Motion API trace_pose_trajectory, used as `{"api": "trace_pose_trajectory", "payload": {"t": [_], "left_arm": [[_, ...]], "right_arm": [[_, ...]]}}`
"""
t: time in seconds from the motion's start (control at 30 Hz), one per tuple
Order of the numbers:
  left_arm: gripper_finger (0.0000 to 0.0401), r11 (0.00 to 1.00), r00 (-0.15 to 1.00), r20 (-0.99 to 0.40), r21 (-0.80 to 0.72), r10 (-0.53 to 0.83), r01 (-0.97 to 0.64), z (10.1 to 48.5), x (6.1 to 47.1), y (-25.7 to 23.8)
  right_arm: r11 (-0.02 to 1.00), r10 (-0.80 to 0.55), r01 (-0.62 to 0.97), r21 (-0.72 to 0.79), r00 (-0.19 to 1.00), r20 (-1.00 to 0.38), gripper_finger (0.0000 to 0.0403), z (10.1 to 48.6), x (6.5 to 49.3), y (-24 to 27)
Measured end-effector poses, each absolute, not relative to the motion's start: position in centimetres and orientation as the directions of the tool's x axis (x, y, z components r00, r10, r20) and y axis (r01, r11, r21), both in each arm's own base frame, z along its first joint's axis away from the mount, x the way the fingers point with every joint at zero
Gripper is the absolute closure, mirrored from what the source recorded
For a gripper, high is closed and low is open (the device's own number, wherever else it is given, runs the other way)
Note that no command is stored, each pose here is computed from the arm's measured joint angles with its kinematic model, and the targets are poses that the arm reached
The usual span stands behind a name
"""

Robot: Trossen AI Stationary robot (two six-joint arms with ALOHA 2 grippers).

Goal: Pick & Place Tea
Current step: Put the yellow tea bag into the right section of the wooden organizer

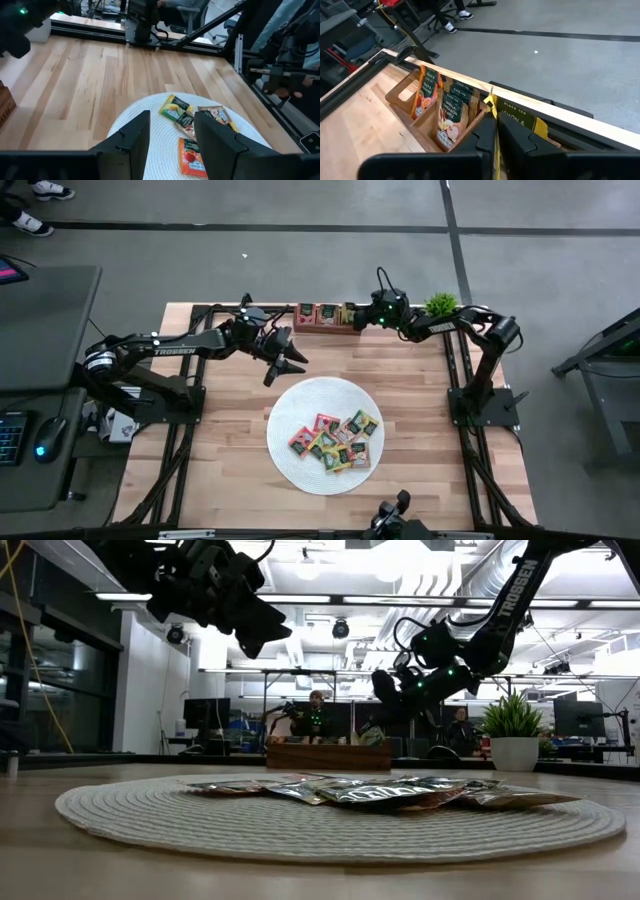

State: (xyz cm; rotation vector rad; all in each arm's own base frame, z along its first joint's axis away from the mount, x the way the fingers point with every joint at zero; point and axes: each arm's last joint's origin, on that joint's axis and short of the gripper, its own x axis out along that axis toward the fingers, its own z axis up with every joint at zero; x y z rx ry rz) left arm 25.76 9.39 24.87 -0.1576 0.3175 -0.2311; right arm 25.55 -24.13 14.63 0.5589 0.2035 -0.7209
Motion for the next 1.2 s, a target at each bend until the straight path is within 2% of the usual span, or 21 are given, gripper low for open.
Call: {"api": "trace_pose_trajectory", "payload": {"t": [0.43, 0.57, 0.73, 0.87, 1.0, 1.1, 1.2], "left_arm": [[0.0249, 0.962, 0.924, -0.290, -0.182, -0.249, 0.202, 24.9, 25.8, 9.4], [0.0249, 0.963, 0.924, -0.290, -0.182, -0.248, 0.201, 24.9, 25.8, 9.4], [0.0249, 0.963, 0.924, -0.291, -0.182, -0.248, 0.201, 24.9, 25.8, 9.4], [0.0249, 0.963, 0.924, -0.291, -0.181, -0.247, 0.201, 24.9, 25.8, 9.4], [0.0249, 0.964, 0.922, -0.299, -0.176, -0.247, 0.201, 24.8, 25.7, 9.4], [0.0249, 0.963, 0.914, -0.320, -0.177, -0.249, 0.201, 24.5, 25.6, 9.3], [0.0249, 0.963, 0.905, -0.341, -0.177, -0.253, 0.203, 24.3, 25.6, 9.3]], "right_arm": [[0.602, -0.586, 0.683, 0.413, 0.730, -0.353, 0.0286, 14.7, 25.5, -24.2], [0.619, -0.592, 0.674, 0.404, 0.738, -0.323, 0.0270, 15.5, 25.9, -24.6], [0.686, -0.559, 0.613, 0.392, 0.789, -0.255, 0.0271, 17.4, 27.0, -25.4], [0.756, -0.463, 0.505, 0.417, 0.862, -0.205, 0.0281, 19.3, 28.2, -25.8], [0.832, -0.274, 0.340, 0.438, 0.939, -0.208, 0.0294, 20.9, 30.0, -25.1], [0.859, -0.119, 0.234, 0.455, 0.957, -0.266, 0.0306, 21.5, 31.5, -23.8], [0.876, -0.019, 0.195, 0.441, 0.928, -0.371, 0.0321, 21.6, 32.9, -22.0]]}}
